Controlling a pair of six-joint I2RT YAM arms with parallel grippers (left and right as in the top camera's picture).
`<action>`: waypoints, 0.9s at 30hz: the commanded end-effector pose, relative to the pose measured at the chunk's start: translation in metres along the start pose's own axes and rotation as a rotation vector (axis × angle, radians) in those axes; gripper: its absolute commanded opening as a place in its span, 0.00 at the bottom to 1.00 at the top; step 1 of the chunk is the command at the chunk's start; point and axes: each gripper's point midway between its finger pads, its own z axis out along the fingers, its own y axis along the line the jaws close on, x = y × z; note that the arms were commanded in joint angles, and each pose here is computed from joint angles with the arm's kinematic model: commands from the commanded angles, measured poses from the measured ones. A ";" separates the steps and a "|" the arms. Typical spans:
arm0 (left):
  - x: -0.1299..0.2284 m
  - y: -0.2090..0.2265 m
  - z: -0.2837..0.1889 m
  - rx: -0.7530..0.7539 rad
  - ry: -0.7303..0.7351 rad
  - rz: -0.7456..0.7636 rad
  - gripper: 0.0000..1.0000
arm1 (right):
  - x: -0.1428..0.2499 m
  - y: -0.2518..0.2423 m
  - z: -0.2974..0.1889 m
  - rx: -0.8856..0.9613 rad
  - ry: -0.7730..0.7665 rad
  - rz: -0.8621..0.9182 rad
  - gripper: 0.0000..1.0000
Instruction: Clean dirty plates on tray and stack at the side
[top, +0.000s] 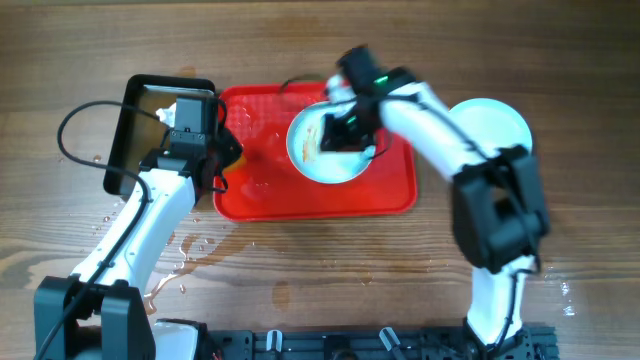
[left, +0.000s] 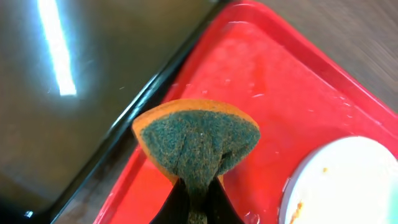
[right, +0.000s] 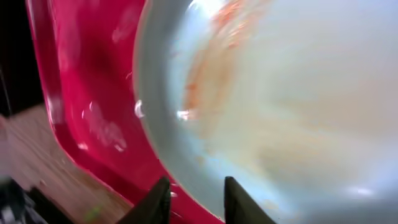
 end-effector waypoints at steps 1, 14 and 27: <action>0.000 -0.028 -0.005 0.148 0.016 0.188 0.05 | -0.025 -0.061 -0.047 0.138 -0.140 0.269 0.38; 0.005 -0.078 0.010 0.357 -0.009 0.396 0.04 | -0.003 -0.099 0.010 0.177 0.026 0.419 0.39; 0.014 -0.079 0.027 0.345 0.012 0.413 0.04 | 0.003 -0.072 0.038 0.213 0.043 0.274 0.05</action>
